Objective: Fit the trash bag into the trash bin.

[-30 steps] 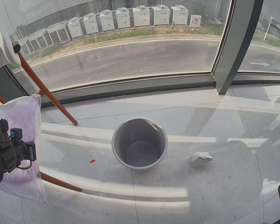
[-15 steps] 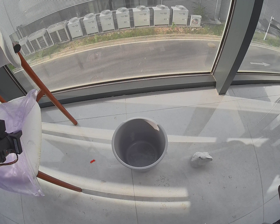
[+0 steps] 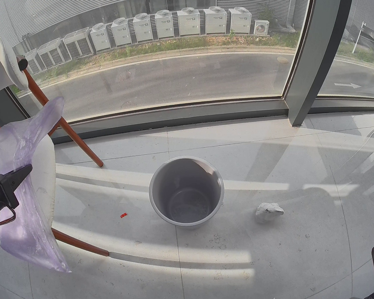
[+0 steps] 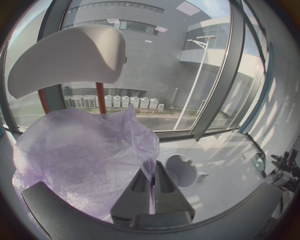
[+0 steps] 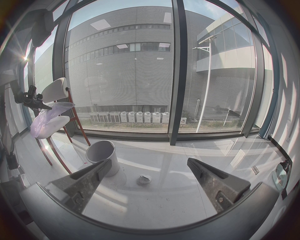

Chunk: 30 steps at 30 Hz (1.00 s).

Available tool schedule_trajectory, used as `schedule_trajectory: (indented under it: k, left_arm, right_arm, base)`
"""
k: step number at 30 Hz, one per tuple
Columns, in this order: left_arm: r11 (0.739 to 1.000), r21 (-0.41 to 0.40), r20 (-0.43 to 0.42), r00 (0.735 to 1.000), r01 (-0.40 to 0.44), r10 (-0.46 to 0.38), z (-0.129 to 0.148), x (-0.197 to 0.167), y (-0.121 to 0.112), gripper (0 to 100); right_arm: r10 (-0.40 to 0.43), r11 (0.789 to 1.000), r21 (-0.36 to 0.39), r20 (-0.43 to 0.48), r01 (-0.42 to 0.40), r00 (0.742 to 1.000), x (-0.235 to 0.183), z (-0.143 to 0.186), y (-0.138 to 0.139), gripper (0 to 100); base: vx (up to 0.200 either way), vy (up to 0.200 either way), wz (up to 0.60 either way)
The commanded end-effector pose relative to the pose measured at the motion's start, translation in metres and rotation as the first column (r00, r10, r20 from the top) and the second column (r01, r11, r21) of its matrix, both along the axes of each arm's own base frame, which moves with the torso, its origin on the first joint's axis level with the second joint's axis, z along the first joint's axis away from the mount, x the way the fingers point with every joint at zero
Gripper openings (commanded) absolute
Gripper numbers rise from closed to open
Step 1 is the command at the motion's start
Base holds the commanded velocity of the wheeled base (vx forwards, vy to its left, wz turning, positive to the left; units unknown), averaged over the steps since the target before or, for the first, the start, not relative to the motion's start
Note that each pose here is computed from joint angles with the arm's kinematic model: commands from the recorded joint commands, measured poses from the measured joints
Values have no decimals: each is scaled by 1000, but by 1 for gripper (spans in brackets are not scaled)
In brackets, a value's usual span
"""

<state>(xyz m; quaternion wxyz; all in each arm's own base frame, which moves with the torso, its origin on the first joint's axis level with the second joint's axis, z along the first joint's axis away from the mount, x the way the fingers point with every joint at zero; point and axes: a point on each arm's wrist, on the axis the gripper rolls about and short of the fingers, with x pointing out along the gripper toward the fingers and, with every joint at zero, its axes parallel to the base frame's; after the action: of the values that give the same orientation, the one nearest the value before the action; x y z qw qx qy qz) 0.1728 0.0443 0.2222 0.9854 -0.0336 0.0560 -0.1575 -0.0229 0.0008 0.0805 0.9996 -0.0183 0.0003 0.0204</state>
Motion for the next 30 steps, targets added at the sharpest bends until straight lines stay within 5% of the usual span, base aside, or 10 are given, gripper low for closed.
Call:
schedule_trajectory:
  k: [1,4,11,13,17,23,30]
  left_arm:
    - [981,-66,38,983,183,-181,14,-3,-27,0]
    - [953,-96,39,957,289,-286,19,5,-45,0]
    - [842,-87,71,846,532,-528,19,40,-102,0]
    - [775,-86,74,780,626,-621,15,53,-133,0]
    - [708,-89,69,714,700,-697,11,71,-167,0]
    - [670,-86,79,676,737,-733,13,106,-200,0]
    - [665,-83,86,670,742,-737,6,145,-221,0]
  right_arm:
    - [1,1000,6,-2,-1,1000,0,-5,0,100]
    - [-3,1000,11,-2,3,1000,0,-5,0,100]
    - [-3,1000,14,-2,3,1000,0,-5,0,100]
    - [-1,1000,14,-2,1,1000,0,-5,0,100]
    - [-3,1000,14,-2,3,1000,0,-5,0,100]
    - [-1,1000,14,-2,1,1000,0,-5,0,100]
    - [-1,1000,14,-2,1,1000,0,-5,0,100]
  base:
    - [0,0,0]
    - [0,0,0]
    - [0,0,0]
    - [0,0,0]
    - [0,0,0]
    - [0,0,0]
    - [0,0,0]
